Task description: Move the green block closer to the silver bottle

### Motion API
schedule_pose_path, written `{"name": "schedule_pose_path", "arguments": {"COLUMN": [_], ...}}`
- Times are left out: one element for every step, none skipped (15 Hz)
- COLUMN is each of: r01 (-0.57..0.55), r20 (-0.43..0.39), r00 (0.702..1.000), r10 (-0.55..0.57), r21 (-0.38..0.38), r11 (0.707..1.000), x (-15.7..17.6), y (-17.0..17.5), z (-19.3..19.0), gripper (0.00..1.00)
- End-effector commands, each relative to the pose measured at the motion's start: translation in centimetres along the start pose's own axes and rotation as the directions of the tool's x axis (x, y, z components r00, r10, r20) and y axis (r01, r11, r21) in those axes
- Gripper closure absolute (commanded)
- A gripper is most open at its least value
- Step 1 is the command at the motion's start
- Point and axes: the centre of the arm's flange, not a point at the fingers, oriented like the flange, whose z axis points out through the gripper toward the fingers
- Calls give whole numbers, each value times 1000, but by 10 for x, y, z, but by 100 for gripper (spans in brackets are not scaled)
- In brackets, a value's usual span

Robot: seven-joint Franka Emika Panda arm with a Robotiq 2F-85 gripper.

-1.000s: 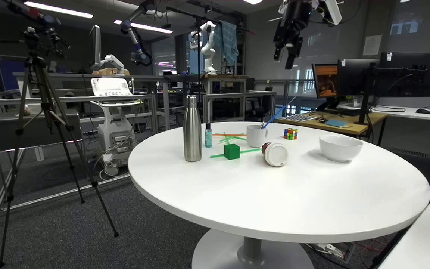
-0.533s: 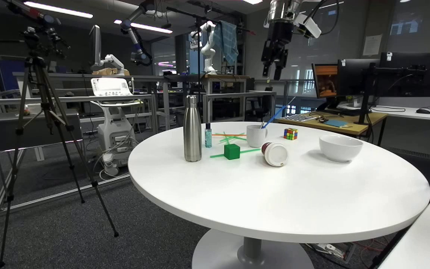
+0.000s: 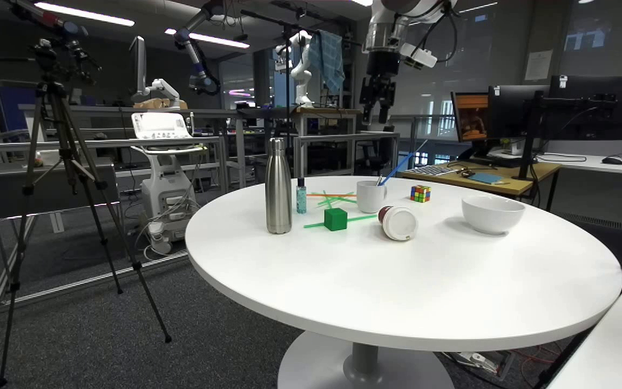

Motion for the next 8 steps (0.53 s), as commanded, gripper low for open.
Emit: {"name": "schedule_pose_path", "arguments": {"r01": [-4, -2, 0, 1, 2, 3, 5, 6], "r20": [6, 6, 8, 11, 16, 19, 23, 27], "r00": [1000, 1000, 1000, 1000, 1000, 1000, 1000, 1000], "r10": [4, 2, 1, -1, -2, -3, -4, -6], "r21": [-17, -14, -12, -9, -5, -3, -2, 1], "r11": [1000, 1000, 1000, 1000, 1000, 1000, 1000, 1000], "x": [38, 44, 50, 56, 60, 66, 70, 75], "y": [9, 9, 10, 10, 10, 10, 10, 9], "z": [5, 9, 12, 16, 20, 24, 27, 31], "gripper": [0, 0, 0, 0, 0, 0, 0, 0]}}
